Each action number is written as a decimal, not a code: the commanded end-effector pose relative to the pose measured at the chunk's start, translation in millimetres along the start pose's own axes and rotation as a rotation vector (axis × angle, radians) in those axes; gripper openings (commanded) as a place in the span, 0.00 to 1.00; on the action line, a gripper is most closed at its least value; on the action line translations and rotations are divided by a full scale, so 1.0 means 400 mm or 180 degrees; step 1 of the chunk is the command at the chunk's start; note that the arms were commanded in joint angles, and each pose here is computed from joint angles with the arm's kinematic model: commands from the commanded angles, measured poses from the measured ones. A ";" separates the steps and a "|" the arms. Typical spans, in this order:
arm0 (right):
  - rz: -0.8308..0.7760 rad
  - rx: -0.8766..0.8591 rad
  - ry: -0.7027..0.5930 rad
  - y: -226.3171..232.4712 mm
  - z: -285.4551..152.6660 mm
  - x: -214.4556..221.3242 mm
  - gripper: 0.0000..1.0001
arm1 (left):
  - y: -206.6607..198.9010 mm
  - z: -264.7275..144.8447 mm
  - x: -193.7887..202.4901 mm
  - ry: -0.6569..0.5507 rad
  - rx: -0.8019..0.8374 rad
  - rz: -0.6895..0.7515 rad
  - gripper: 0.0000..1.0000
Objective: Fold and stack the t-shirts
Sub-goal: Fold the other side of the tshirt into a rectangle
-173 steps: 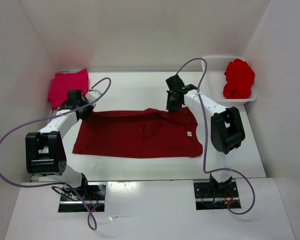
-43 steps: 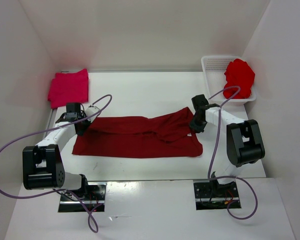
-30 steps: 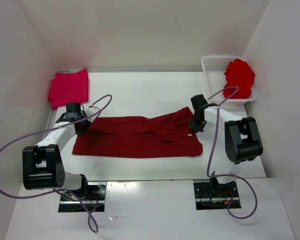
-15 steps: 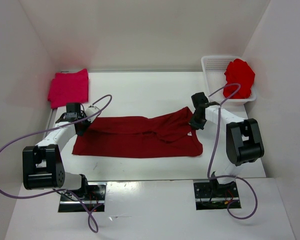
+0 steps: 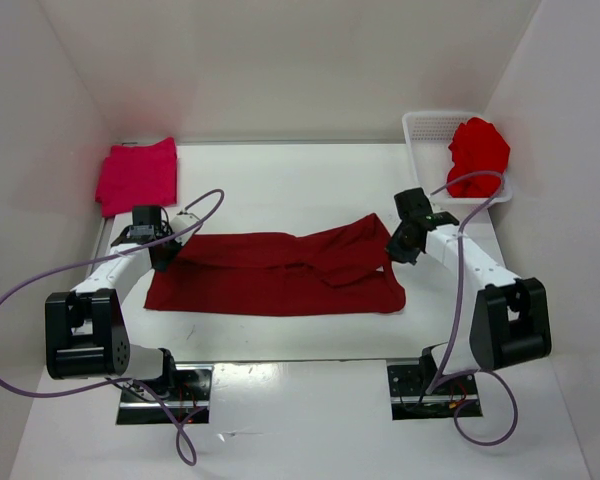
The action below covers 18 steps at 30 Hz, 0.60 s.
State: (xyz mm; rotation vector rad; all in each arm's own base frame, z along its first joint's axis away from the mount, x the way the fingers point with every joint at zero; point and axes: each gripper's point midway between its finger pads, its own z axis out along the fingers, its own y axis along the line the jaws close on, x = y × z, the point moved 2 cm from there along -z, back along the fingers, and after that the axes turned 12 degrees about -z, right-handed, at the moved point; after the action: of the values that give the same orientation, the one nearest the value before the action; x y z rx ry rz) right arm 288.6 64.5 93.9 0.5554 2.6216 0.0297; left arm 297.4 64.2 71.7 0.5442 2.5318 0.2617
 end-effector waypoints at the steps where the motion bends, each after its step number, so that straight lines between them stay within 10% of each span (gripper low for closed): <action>1: 0.0109 -0.0075 0.0140 -0.002 -0.046 0.038 0.00 | -0.001 -0.005 -0.014 -0.0065 0.0016 0.0001 0.33; 18: 0.0215 0.0008 0.0368 -0.053 -0.193 0.138 0.00 | 0.005 -0.011 -0.015 -0.0072 -0.0028 0.0001 0.33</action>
State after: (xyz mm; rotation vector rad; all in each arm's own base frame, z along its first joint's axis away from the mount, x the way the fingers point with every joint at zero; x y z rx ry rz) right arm 218.4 75.5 134.7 0.6444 2.6804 0.1265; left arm 297.2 64.9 71.8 0.5442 2.5327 0.2674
